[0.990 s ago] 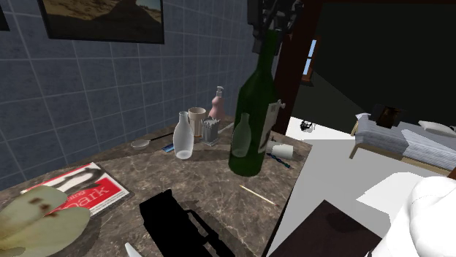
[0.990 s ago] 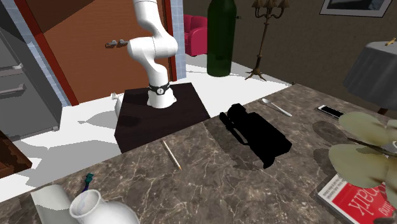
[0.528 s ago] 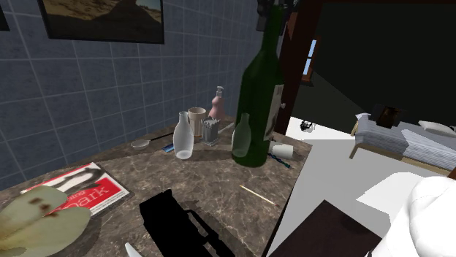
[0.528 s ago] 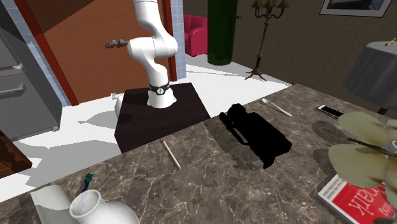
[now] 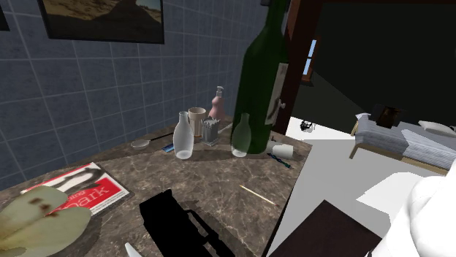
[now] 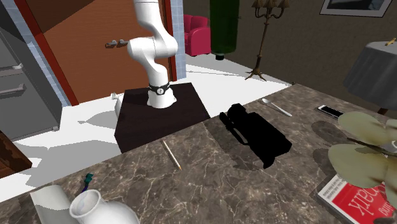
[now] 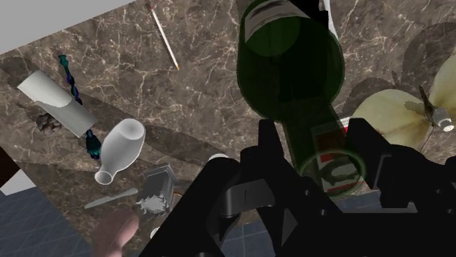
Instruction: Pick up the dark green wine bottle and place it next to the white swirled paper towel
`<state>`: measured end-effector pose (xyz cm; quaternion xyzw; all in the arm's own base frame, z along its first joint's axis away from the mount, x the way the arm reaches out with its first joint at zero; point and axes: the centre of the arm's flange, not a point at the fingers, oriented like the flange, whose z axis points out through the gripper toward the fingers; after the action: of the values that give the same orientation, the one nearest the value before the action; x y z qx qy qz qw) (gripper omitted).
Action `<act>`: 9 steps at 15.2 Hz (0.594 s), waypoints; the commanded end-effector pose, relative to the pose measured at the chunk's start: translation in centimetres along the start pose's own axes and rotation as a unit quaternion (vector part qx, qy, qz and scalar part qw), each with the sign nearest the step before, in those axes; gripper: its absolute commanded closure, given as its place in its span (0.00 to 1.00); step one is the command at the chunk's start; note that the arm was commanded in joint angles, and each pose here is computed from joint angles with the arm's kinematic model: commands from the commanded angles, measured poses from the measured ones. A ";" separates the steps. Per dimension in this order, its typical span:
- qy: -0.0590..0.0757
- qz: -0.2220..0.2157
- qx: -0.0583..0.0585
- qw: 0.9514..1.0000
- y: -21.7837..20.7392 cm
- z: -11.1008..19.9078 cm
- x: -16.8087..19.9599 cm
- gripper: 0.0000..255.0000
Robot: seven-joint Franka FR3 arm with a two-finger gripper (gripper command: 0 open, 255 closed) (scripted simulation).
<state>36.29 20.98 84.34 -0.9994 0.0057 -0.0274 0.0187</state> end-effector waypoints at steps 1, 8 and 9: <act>0.000 0.000 0.000 1.000 0.0 -1.1 0.1 1.00; 0.000 0.000 0.000 1.000 7.2 4.0 2.8 1.00; 0.000 0.000 0.000 1.000 8.2 4.7 3.2 1.00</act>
<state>39.38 14.06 80.39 -0.9995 0.0068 -0.0267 0.0183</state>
